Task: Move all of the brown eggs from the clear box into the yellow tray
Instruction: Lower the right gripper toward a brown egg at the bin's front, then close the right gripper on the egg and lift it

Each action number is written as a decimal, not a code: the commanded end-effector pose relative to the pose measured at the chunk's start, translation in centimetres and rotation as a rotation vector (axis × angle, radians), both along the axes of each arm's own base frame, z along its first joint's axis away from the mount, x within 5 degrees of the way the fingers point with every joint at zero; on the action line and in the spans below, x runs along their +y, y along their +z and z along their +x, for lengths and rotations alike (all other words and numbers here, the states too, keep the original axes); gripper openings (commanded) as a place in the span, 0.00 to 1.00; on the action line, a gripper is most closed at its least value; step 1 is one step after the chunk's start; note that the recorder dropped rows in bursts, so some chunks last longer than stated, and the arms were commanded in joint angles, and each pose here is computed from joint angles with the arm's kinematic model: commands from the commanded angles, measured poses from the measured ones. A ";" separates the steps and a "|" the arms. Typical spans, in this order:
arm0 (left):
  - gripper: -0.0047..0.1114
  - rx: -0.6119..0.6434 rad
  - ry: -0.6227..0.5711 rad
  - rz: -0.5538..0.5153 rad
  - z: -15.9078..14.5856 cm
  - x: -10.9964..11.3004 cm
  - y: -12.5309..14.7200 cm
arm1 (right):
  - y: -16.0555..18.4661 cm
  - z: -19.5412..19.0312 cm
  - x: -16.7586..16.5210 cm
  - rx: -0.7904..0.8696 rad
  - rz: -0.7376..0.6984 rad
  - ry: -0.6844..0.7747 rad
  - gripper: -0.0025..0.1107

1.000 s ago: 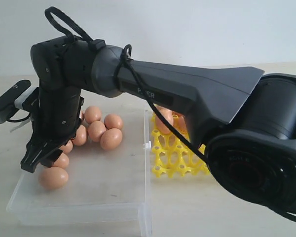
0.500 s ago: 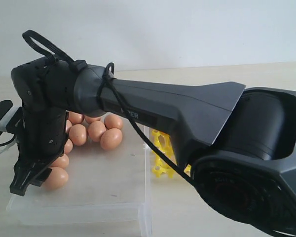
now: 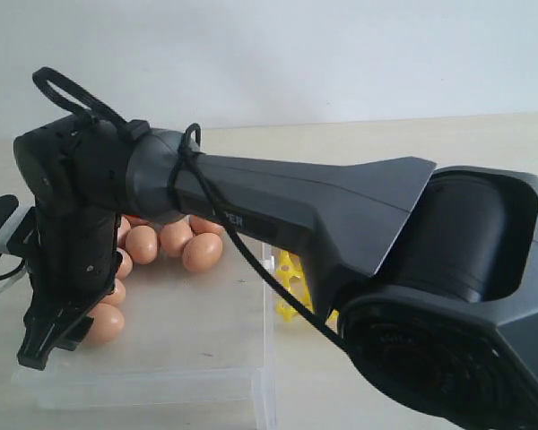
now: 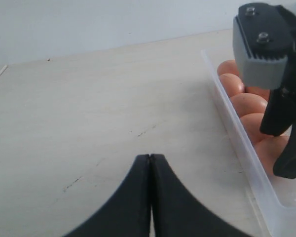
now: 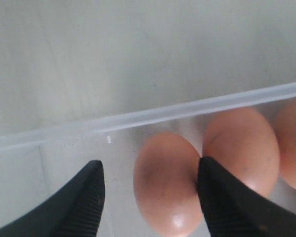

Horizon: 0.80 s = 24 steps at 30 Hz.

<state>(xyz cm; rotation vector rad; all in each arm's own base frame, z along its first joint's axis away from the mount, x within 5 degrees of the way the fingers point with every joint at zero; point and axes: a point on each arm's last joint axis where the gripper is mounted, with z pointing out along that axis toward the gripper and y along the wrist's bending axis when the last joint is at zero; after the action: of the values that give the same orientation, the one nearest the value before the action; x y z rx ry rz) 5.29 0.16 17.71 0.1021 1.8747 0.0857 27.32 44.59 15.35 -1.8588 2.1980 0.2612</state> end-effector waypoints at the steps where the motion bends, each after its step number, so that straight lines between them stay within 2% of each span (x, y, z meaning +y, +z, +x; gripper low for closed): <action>1: 0.04 -0.016 -0.005 -0.008 0.0 0.0 0.2 | -1.2 -0.2 0.2 0.005 -0.025 0.020 0.51; 11: 0.04 -0.016 -0.005 -0.008 0.0 0.0 0.2 | -2.2 0.0 0.4 -0.004 -0.025 0.016 0.50; 16: 0.04 -0.016 -0.005 -0.008 0.0 0.0 0.2 | -2.7 0.0 0.5 0.001 -0.025 0.015 0.45; 18: 0.04 -0.016 -0.005 -0.008 0.0 0.0 0.2 | -3.0 0.0 0.5 0.005 -0.026 0.014 0.36; 22: 0.04 -0.016 -0.005 -0.008 0.0 0.0 0.2 | -3.2 0.0 0.5 0.006 -0.029 0.017 0.04; 24: 0.04 -0.016 -0.005 -0.008 0.0 0.0 0.2 | -3.3 -0.1 0.5 0.009 -0.033 0.017 0.02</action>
<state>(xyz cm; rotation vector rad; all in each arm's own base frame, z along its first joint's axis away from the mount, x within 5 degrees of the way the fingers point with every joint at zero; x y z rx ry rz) 5.29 0.16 17.71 0.1021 1.8747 0.0857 27.29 44.98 12.40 -1.8857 2.2139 0.2391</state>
